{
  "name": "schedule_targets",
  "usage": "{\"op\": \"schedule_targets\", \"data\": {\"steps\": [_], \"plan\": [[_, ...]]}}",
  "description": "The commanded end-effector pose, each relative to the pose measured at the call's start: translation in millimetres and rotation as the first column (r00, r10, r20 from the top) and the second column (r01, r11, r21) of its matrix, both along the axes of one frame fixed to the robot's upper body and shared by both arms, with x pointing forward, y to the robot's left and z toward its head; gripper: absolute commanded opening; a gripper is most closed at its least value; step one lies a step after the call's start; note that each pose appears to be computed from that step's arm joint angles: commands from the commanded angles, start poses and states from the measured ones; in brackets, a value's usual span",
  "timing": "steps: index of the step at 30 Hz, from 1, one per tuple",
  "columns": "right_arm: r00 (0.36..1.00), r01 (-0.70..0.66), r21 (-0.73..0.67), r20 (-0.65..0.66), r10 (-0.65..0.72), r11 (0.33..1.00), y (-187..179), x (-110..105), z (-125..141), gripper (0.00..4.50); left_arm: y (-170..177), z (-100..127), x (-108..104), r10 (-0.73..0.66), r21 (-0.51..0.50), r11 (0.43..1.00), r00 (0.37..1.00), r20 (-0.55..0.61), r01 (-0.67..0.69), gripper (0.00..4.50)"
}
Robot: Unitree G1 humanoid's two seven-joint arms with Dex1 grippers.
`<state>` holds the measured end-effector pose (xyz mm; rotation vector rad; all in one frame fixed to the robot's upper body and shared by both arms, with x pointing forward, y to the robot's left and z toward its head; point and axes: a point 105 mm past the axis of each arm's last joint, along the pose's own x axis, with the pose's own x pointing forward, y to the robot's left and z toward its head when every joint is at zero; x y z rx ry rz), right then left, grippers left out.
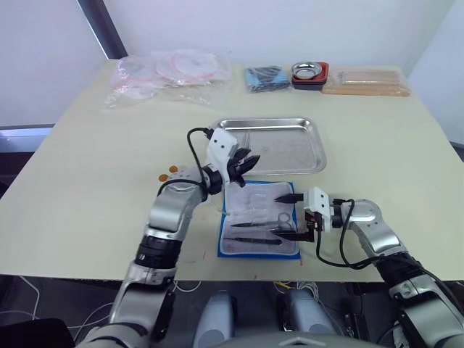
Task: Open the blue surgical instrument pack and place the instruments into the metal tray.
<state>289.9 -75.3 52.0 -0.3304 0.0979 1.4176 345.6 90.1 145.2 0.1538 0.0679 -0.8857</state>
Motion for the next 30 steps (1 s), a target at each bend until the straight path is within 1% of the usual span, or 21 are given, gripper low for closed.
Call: {"op": "schedule_targets", "data": {"steps": [1,2,7,10,11,12,13,14,15,17,18,21,23,25,30], "plan": [[0.986,0.026,-0.150,-0.162,-0.050,0.988,-16.5,-18.2,-51.4,4.50,2.6,20.6,-18.5,-0.114,-0.023,0.993,0.992,0.060,0.116,1.60],[0.986,0.026,-0.150,-0.161,-0.050,0.988,-16.4,-18.4,-51.3,4.50,5.1,20.7,-21.1,-0.125,-0.018,0.992,0.990,0.059,0.126,1.60],[0.986,0.026,-0.145,-0.158,-0.049,0.989,-17.2,-19.0,-49.3,4.50,31.5,23.5,-46.4,-0.267,-0.020,0.963,0.962,0.056,0.268,1.60],[0.987,0.026,-0.143,-0.155,-0.048,0.989,-18.1,-18.8,-47.6,4.50,49.2,23.5,-55.2,-0.310,-0.022,0.950,0.950,0.046,0.311,1.60],[0.987,0.026,-0.142,-0.154,-0.048,0.990,-18.4,-18.7,-47.0,4.50,54.7,20.8,-60.0,-0.339,0.005,0.941,0.940,0.041,0.339,2.01],[0.987,0.027,-0.142,-0.154,-0.049,0.990,-18.7,-18.5,-46.5,4.50,58.7,18.5,-65.7,-0.374,0.028,0.927,0.927,0.034,0.373,2.14],[0.987,0.027,-0.141,-0.153,-0.049,0.990,-18.9,-18.6,-46.3,4.50,61.9,17.0,-71.4,-0.408,0.040,0.913,0.913,0.025,0.407,2.38],[0.987,0.027,-0.141,-0.153,-0.049,0.990,-19.2,-18.6,-46.0,4.50,66.8,15.7,-77.0,-0.441,0.058,0.896,0.897,0.018,0.439,2.82],[0.987,0.027,-0.141,-0.152,-0.049,0.990,-19.4,-18.8,-45.9,4.50,70.0,15.2,-80.4,-0.461,0.067,0.886,0.887,0.014,0.459,3.38],[0.987,0.028,-0.141,-0.152,-0.049,0.990,-20.1,-19.0,-45.3,4.50,79.1,15.0,-92.8,-0.540,0.096,0.838,0.842,-0.003,0.538,4.16],[0.987,0.027,-0.141,-0.151,-0.049,0.990,-20.4,-19.2,-45.0,4.50,82.0,15.0,-96.4,-0.564,0.110,0.820,0.826,-0.008,0.562,4.37],[0.987,0.027,-0.137,-0.151,-0.048,0.990,-20.8,-20.0,-44.2,4.50,85.2,21.9,-102.2,-0.622,0.136,0.776,0.783,0.001,0.616,4.37],[0.988,0.026,-0.134,-0.150,-0.047,0.991,-20.9,-20.8,-43.2,4.50,82.8,28.7,-103.6,-0.645,0.151,0.757,0.764,0.021,0.636,4.37],[0.988,0.027,-0.130,-0.147,-0.046,0.991,-21.5,-21.3,-41.1,4.50,78.8,37.0,-102.4,-0.655,0.158,0.750,0.754,0.048,0.642,4.37],[0.989,0.038,-0.112,-0.137,-0.054,0.993,-22.5,-21.1,-34.4,4.50,71.3,44.9,-102.2,-0.667,0.135,0.743,0.740,0.081,0.655,4.37]]}}
